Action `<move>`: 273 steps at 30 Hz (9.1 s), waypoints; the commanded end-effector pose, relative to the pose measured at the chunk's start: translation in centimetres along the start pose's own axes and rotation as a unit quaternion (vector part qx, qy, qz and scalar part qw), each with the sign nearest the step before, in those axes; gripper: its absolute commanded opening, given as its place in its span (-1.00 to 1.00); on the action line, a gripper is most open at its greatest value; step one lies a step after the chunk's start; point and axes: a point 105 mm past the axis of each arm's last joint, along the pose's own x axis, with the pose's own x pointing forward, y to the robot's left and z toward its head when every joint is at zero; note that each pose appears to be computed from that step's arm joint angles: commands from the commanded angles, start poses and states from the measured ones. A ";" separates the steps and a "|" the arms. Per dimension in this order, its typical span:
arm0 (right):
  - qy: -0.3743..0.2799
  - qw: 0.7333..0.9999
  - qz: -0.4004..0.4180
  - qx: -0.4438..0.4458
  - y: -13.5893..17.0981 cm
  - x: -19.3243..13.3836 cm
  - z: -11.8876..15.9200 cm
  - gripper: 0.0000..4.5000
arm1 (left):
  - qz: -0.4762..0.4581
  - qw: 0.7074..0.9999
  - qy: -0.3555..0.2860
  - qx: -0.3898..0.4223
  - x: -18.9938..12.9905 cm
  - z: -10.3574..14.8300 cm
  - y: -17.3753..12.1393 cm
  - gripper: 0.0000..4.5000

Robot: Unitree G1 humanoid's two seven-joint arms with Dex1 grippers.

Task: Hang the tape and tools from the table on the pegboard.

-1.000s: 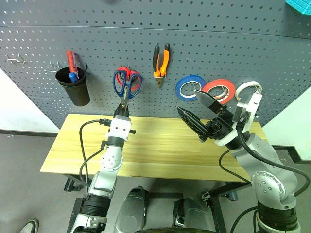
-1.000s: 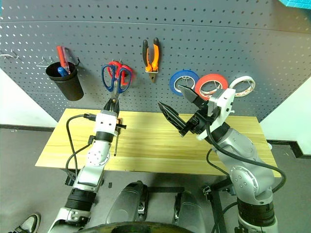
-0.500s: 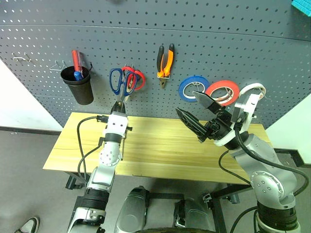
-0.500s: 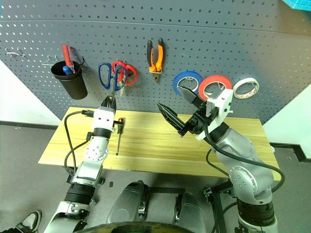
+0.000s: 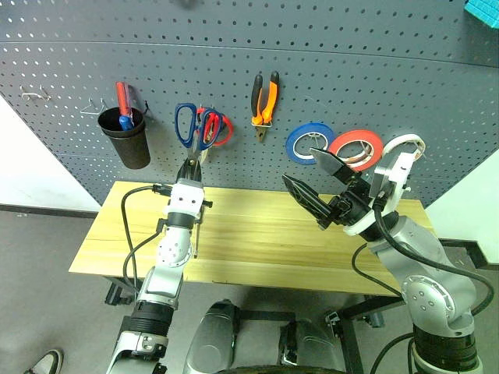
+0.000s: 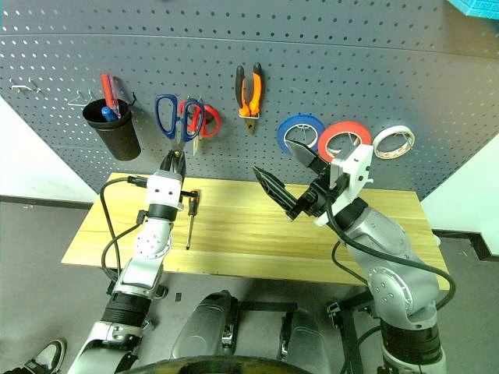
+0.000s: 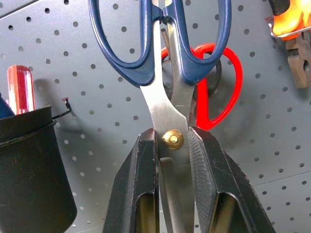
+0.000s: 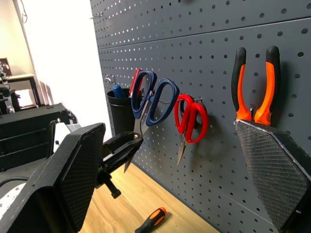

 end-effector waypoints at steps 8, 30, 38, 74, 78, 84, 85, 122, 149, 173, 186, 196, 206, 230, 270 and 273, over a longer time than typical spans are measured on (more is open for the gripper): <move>-0.012 1.000 0.005 -0.011 0.4 0.1 0.6 1.00 | -0.010 1.000 -0.010 -0.016 1.4 0.7 -0.7 -0.77; -0.009 1.000 -0.002 -0.011 0.4 -0.1 0.5 1.00 | -0.015 1.000 -0.007 -0.017 1.7 0.4 -0.7 -0.77; -0.005 1.000 -0.002 -0.007 0.4 -0.2 0.2 1.00 | -0.022 0.998 -0.045 -0.031 1.5 1.9 -0.8 -0.77; -0.034 0.999 0.019 0.004 1.7 -0.2 1.6 1.00 | -0.025 0.999 0.032 -0.034 3.4 -1.3 -2.4 -0.77; -0.050 0.998 0.046 0.018 2.5 -0.3 2.2 1.00 | -0.021 0.998 0.049 -0.033 4.1 -2.2 -3.0 -0.77; -0.051 0.997 0.060 0.027 2.9 -0.3 2.4 1.00 | -0.030 0.997 0.064 -0.037 4.8 -2.9 -3.9 -0.77; -0.050 0.997 0.059 0.027 2.9 -0.4 2.4 1.00 | -0.031 0.997 0.066 -0.037 4.9 -3.0 -4.0 -0.77; -0.023 0.997 0.053 0.054 2.2 -0.2 0.8 1.00 | -0.014 0.926 0.359 -0.118 0.2 -7.7 2.1 0.99; 0.136 0.988 0.078 0.014 3.6 -0.3 -4.7 1.00 | -0.099 0.820 0.551 -0.118 -0.7 -13.6 -2.7 0.99; 0.120 0.990 0.073 0.012 3.6 -0.3 -4.3 1.00 | -0.084 0.820 0.553 -0.121 -0.1 -14.8 -2.3 0.99; 0.118 0.990 0.072 0.014 3.7 -0.4 -4.2 1.00 | -0.074 0.820 0.554 -0.125 -0.1 -15.3 -2.6 0.99; 0.122 0.990 0.068 0.018 3.9 -0.7 -4.2 1.00 | -0.066 0.816 0.561 -0.123 -0.9 -16.0 -2.7 0.99; 0.125 0.990 0.066 0.020 3.9 -0.9 -4.3 1.00 | -0.064 0.819 0.558 -0.119 -0.9 -16.1 -2.6 0.18; 0.109 0.991 0.073 0.024 3.6 -0.6 -4.0 1.00 | -0.113 0.829 0.537 -0.108 -1.3 -13.9 -2.1 -0.79; -0.048 0.982 0.177 0.035 3.2 -1.1 1.6 1.00 | 0.031 0.992 -0.122 0.027 1.6 6.9 4.9 -0.79; -0.049 0.983 0.176 0.034 3.0 -1.1 1.6 1.00 | 0.050 0.987 -0.152 0.035 2.1 8.1 5.7 -0.79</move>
